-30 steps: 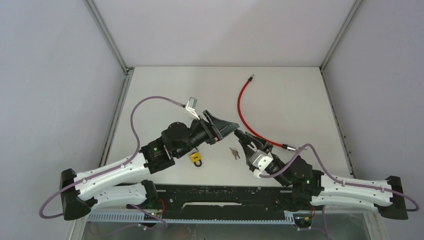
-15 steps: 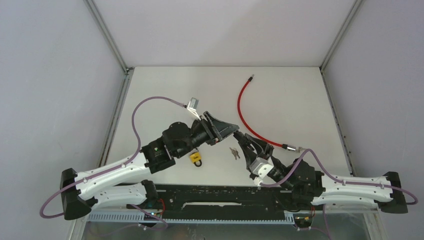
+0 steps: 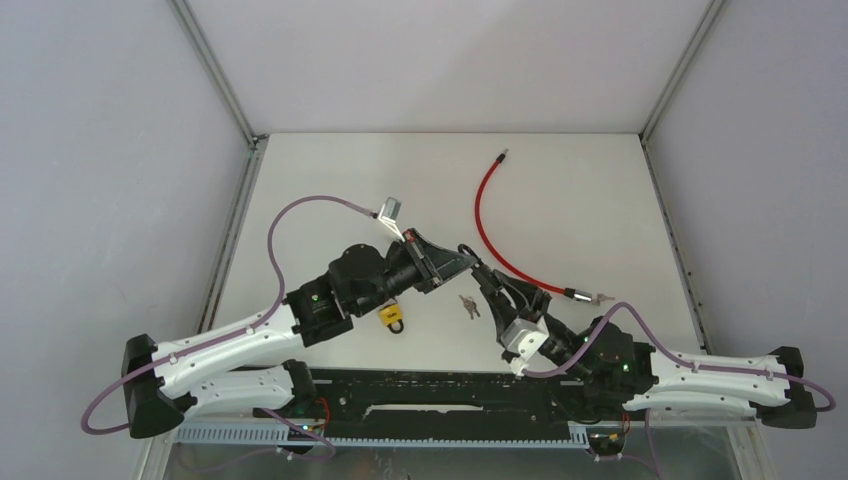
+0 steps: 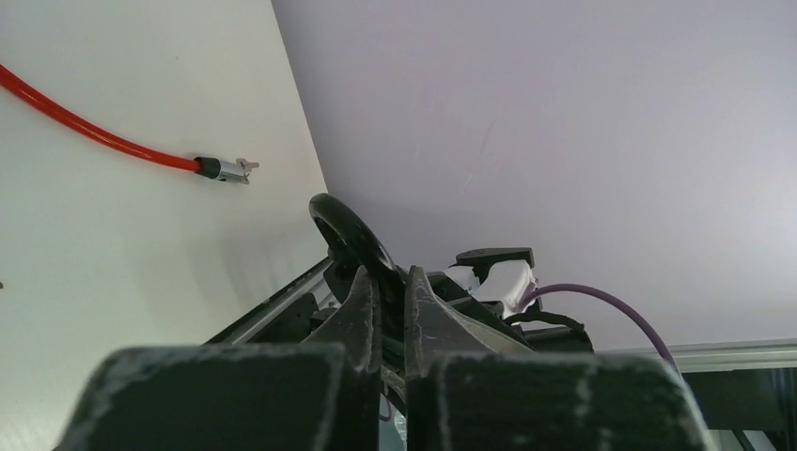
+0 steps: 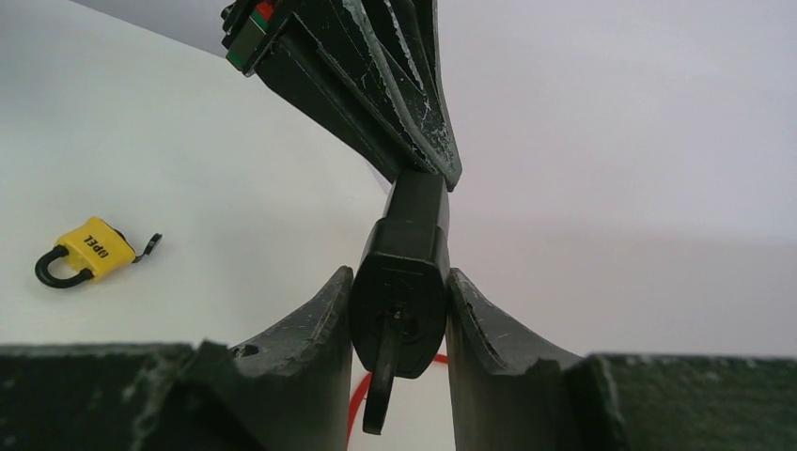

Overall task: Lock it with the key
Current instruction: Pick up the lock from the center of the board.

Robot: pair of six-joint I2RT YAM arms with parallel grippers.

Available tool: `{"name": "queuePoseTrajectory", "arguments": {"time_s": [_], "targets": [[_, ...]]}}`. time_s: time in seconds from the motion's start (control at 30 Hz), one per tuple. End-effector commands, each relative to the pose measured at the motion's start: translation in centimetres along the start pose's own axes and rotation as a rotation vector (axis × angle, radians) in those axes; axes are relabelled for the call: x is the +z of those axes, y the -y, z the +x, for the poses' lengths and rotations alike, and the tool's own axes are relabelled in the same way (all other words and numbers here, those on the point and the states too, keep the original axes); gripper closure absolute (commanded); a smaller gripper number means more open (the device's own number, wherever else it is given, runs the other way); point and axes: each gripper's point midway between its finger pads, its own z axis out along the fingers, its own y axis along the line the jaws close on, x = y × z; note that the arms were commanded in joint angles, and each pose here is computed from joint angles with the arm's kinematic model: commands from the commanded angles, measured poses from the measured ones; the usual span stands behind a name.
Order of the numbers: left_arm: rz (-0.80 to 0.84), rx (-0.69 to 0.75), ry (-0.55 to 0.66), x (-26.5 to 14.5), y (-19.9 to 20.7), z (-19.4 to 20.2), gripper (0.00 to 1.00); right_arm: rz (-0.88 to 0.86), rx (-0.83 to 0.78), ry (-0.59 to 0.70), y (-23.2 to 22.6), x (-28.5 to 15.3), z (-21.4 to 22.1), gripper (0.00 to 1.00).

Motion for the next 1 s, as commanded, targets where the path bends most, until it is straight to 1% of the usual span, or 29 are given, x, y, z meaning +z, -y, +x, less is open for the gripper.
{"name": "queuePoseTrajectory", "arguments": {"time_s": [0.0, 0.13, 0.3, 0.47, 0.53, 0.57, 0.67, 0.73, 0.8, 0.87, 0.97], "targets": [[0.058, 0.107, 0.070, -0.3, 1.5, -1.8, 1.00, -0.091, 0.019, 0.104, -1.1, 0.2, -2.9, 0.69], [0.057, 0.144, 0.095, -0.5, 1.6, -2.4, 1.00, -0.118, 0.024, 0.087, -1.7, -0.1, -2.4, 0.42], [0.039, 0.183, 0.146, -0.8, 1.4, -3.7, 1.00, -0.148, 0.074, 0.085, -2.2, -0.7, -2.5, 0.24], [0.014, 0.236, 0.164, -1.2, 0.8, -4.5, 1.00, -0.160, 0.141, 0.110, -2.2, -1.3, -3.2, 0.17], [0.012, 0.287, 0.151, -1.3, 0.7, -4.4, 1.00, -0.151, 0.190, 0.124, -1.8, -1.5, -3.7, 0.16], [0.020, 0.338, 0.137, -1.4, 0.8, -4.4, 1.00, -0.141, 0.222, 0.129, -1.5, -1.6, -4.0, 0.15], [0.067, 0.469, 0.045, -1.6, 1.4, -3.2, 1.00, -0.122, 0.312, 0.121, -0.3, -1.8, -4.6, 0.16], [0.146, 0.559, -0.063, -2.2, 2.1, -1.3, 1.00, -0.140, 0.374, 0.117, 0.2, -2.0, -5.3, 0.16], [0.216, 0.648, -0.169, -3.0, 2.3, 0.6, 1.00, -0.222, 0.403, 0.095, -0.1, -2.4, -5.3, 0.14], [0.263, 0.734, -0.269, -4.0, 1.8, 2.2, 1.00, -0.354, 0.435, 0.109, -0.8, -3.1, -6.4, 0.13], [0.328, 0.841, -0.381, -5.8, 1.1, 3.9, 1.00, -0.470, 0.479, 0.095, -0.6, -3.8, -7.2, 0.17]]}}
